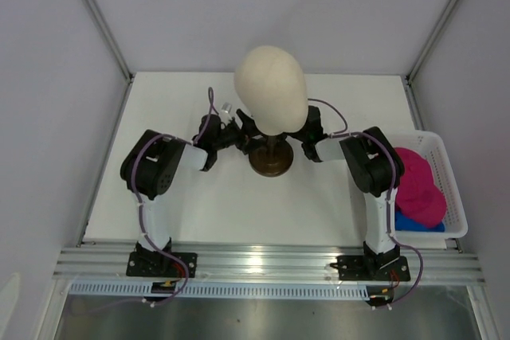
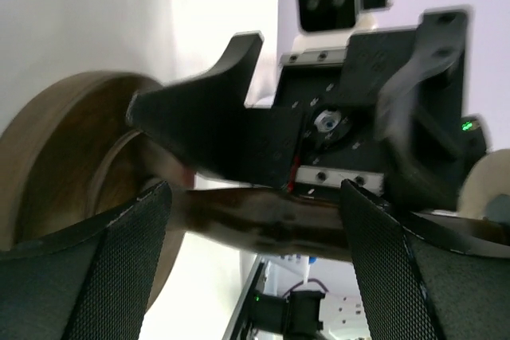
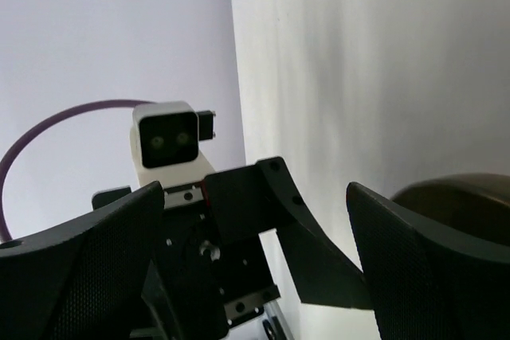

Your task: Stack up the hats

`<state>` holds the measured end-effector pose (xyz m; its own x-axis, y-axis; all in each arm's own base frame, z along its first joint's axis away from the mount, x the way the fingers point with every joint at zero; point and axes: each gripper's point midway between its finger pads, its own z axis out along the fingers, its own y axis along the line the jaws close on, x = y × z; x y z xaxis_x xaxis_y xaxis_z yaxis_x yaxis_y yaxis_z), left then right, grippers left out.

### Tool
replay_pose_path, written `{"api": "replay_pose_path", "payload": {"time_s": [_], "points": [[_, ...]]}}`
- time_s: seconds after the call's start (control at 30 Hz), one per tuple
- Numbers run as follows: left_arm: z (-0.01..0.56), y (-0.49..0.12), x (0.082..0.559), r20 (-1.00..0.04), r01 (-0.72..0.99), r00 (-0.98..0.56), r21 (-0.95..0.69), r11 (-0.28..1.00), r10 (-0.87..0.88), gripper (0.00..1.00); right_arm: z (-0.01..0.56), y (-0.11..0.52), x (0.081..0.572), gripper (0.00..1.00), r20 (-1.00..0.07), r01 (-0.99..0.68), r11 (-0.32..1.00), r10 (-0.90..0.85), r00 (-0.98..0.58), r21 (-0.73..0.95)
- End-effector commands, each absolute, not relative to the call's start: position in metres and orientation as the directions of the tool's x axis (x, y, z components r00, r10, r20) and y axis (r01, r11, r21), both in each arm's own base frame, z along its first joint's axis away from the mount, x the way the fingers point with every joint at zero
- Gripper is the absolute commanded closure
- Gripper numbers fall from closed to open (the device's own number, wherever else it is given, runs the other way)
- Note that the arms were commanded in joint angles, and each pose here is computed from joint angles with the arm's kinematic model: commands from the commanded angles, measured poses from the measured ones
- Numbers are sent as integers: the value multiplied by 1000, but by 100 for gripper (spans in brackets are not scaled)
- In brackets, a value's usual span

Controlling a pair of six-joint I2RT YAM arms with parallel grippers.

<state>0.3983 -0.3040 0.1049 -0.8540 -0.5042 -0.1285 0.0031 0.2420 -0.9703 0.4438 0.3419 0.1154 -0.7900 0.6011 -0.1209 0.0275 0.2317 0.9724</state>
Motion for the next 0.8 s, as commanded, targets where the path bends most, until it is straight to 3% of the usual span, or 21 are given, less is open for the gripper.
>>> {"api": "replay_pose_path", "payload": {"time_s": [0.0, 0.27, 0.37, 0.43, 0.63, 0.77], "points": [[139, -297, 385, -196, 107, -793, -977, 185, -577, 12, 137, 355, 427, 1, -159, -6, 260, 571, -806, 966], [149, -271, 360, -241, 95, -694, -965, 245, -678, 12, 139, 360, 416, 0, -193, -24, 305, 539, -820, 952], [140, -261, 354, -273, 67, -676, -948, 312, -685, 11, 130, 353, 422, 1, -253, -50, 381, 506, -825, 923], [144, -253, 352, -332, 84, -654, -925, 371, -680, 11, 117, 344, 431, 0, -291, -54, 462, 459, -840, 885], [162, -234, 354, -556, 168, -595, -792, 587, -580, 9, 120, 288, 460, 1, -340, -52, 532, 459, -821, 845], [169, -221, 350, -633, 180, -571, -718, 673, -523, 9, 129, 257, 466, 1, -382, -50, 572, 478, -791, 819]]}}
